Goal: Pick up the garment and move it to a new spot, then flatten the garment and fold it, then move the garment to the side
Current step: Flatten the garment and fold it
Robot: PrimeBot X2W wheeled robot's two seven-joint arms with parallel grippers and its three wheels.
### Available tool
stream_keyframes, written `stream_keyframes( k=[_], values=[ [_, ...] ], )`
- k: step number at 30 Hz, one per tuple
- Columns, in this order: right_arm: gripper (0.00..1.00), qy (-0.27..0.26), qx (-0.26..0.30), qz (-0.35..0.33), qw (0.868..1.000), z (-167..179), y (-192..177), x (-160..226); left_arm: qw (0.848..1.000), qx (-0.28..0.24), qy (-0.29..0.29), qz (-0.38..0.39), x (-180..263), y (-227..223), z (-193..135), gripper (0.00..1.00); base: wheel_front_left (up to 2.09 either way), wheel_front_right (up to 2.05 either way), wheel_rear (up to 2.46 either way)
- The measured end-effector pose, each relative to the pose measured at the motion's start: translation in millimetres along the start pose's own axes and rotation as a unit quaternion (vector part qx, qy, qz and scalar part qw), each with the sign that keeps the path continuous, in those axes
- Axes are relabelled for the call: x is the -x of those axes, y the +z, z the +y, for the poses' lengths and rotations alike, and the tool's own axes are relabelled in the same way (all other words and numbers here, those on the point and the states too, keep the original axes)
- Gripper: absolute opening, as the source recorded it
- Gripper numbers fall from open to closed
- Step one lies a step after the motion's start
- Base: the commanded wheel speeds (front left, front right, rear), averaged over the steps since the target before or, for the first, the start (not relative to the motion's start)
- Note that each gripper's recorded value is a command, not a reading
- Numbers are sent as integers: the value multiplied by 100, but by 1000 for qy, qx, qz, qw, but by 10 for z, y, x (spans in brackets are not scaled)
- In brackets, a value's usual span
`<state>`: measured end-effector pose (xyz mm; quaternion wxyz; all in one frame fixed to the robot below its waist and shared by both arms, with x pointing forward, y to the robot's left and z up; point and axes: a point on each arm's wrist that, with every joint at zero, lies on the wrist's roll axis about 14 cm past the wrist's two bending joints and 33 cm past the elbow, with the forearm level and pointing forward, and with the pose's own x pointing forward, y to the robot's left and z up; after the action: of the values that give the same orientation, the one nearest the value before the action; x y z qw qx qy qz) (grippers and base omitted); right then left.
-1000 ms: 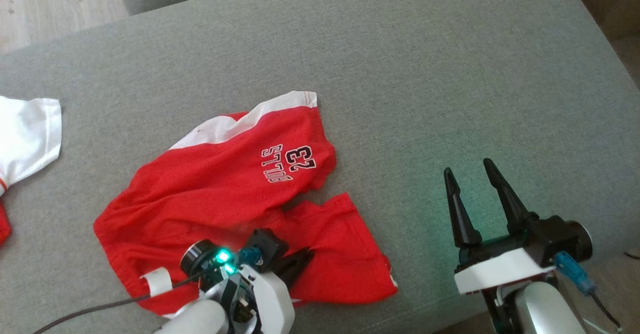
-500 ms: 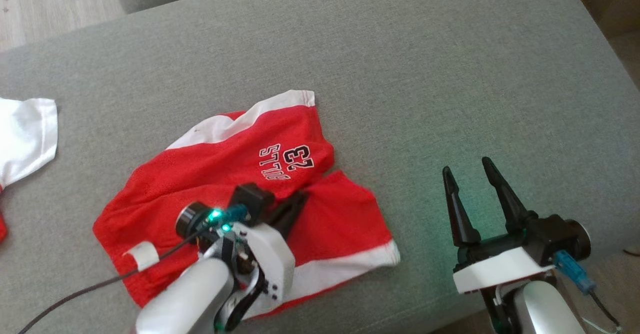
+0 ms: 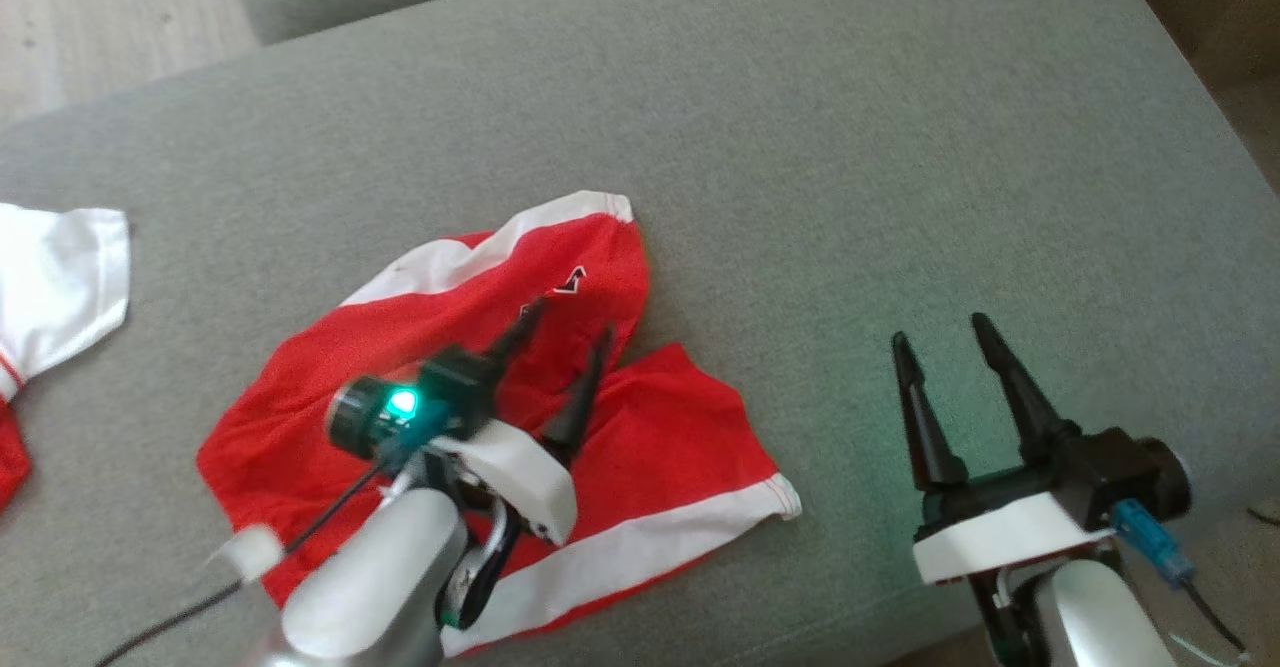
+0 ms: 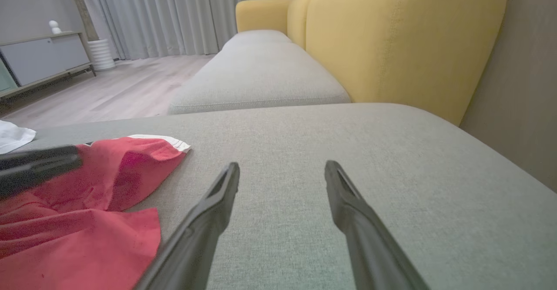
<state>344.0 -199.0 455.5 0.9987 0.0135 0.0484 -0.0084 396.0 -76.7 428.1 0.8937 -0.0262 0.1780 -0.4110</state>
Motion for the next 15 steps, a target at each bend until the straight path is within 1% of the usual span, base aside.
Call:
stream_keyframes(
  k=[3, 5, 8, 10, 11, 13, 15],
  values=[
    [100, -3, 11, -15, 1000, -40, 97, -8, 995, 15, 41, -86, 126, 340, 146, 100, 0, 0, 0],
    [100, -4, 19, -30, 999, -57, 191, -16, 990, 33, 68, -118, 279, 413, 214, 100, 0, 0, 0],
    [100, -8, 25, -46, 999, -95, 288, -31, 981, 64, 127, -136, 594, 337, 366, 100, 0, 0, 0],
    [100, -3, 28, -47, 998, -69, 287, -28, 972, 82, 170, -141, 834, 256, 494, 100, 0, 0, 0],
    [100, 2, 29, -45, 999, -36, 270, -24, 968, 84, 192, -141, 954, 206, 560, 100, 0, 0, 0],
    [100, 18, 26, -39, 999, 69, 223, -21, 962, 73, 226, -135, 1182, 102, 660, 100, 0, 0, 0],
    [100, 35, 30, -33, 998, 167, 176, -18, 952, 78, 260, -140, 1400, 47, 746, 100, 0, 0, 0]
  ],
)
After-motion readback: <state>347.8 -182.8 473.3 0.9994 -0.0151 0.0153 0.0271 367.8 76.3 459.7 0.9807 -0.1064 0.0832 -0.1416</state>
